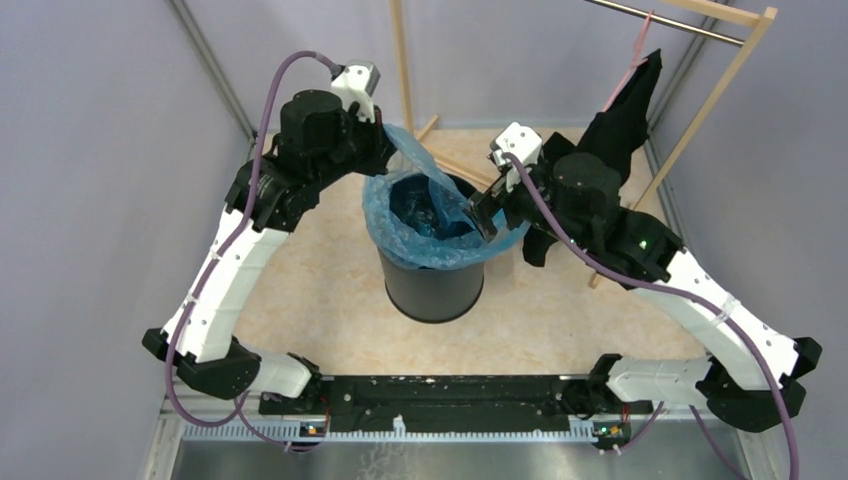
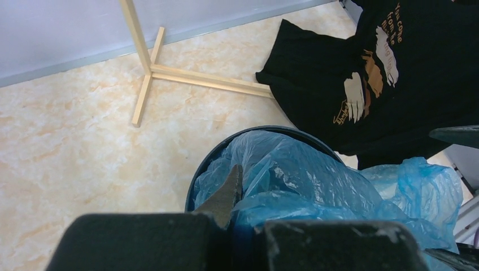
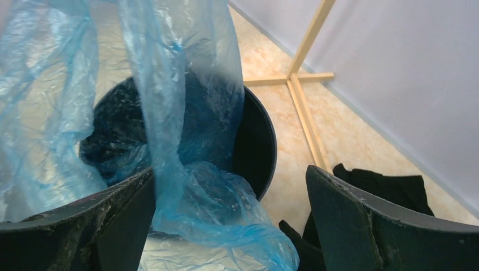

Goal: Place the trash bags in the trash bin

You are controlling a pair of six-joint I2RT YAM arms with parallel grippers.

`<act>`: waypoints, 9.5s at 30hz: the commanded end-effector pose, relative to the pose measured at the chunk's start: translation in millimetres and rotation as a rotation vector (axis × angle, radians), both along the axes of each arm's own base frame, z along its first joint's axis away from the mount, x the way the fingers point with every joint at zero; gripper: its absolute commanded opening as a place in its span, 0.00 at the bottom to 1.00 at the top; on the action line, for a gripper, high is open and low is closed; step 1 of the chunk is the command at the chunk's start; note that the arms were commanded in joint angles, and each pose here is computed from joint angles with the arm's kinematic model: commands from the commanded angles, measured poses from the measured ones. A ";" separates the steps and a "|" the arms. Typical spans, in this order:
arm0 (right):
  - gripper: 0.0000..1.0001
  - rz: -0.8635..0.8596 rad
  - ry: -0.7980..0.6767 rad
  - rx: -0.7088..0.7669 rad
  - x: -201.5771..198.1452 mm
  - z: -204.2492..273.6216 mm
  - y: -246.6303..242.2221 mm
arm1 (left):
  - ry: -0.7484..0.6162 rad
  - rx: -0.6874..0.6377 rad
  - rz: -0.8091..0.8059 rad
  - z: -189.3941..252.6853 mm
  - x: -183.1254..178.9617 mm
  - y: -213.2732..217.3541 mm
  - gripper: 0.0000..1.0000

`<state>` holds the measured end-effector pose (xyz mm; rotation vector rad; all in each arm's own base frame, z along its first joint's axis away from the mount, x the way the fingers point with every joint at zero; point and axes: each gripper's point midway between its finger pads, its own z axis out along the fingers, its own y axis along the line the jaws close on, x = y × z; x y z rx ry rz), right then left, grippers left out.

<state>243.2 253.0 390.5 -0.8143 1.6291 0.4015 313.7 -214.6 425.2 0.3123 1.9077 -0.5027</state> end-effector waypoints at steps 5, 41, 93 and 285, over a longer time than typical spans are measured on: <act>0.99 0.105 -0.032 0.065 -9.6 18.7 18.2 | -0.029 -0.070 -0.061 20.1 -5.3 -2.9 0.00; 0.00 0.024 0.413 0.400 44.9 -10.2 39.7 | 0.251 -0.295 -0.192 -91.5 -37.7 15.8 0.00; 0.06 0.043 0.501 0.413 53.7 -30.5 3.5 | 0.104 -0.275 -0.081 -38.5 -24.4 61.3 0.56; 0.94 -0.232 0.657 -0.251 19.3 -220.5 84.6 | 0.547 -0.507 -0.213 -255.9 -117.2 34.0 0.00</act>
